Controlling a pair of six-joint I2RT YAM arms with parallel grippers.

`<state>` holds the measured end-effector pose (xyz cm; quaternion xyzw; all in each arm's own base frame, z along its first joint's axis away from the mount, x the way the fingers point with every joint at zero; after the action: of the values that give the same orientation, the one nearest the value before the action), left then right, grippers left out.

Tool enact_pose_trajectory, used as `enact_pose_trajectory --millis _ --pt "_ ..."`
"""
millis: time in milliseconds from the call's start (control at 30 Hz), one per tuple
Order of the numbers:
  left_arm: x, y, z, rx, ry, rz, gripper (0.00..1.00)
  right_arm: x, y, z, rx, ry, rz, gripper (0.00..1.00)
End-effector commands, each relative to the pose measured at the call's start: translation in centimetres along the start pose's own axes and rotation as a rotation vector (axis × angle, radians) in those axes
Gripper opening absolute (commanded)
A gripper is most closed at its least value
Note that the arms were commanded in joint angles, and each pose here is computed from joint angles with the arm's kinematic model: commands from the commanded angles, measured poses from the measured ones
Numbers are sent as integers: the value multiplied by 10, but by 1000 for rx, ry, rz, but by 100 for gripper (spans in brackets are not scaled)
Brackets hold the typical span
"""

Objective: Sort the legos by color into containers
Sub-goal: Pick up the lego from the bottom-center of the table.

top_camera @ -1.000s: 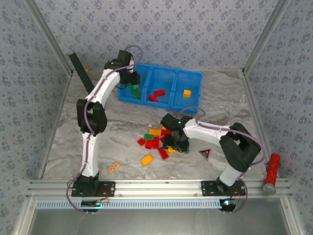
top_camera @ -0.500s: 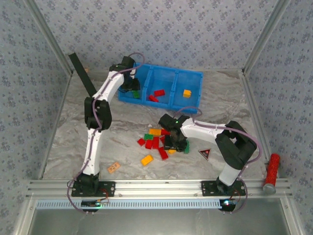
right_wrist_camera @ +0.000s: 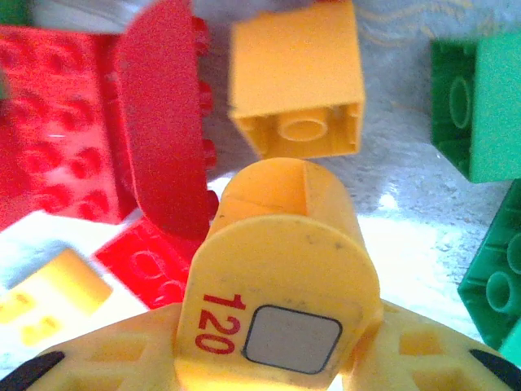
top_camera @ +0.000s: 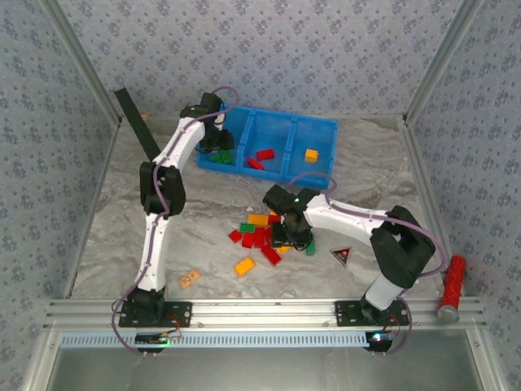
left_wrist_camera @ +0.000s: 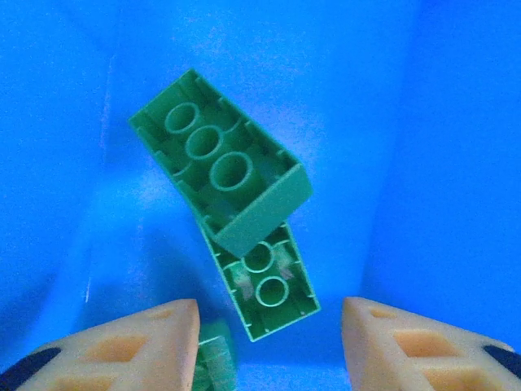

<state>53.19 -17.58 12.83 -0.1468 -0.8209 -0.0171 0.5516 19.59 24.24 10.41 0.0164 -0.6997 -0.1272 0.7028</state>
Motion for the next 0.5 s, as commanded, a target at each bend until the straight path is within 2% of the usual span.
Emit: enact_pose_trajectory --millis 0,200,467 --pt "57 -15 -20 -18 -99 66 51 30 5 0 61 -29 -18 34" --pt "101 -32 -18 -54 -132 130 53 60 2 -3 76 -57 -32 33" --pt "143 -47 25 -120 -104 137 56 111 -12 -56 106 -232 -65 33"
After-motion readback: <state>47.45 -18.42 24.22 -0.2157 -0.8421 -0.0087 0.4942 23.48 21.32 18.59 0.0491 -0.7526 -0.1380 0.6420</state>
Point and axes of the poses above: each hand's point on the last joint's axis, 136 mm out from that joint toward the fingers, its own x axis back along the fingers, its own y axis along the line the jaws close on, z = x × y, the point moved 4 cm from there along x, back along the fingers, and after that the axes turned 13 degrees about -x, right-handed, at the moved point
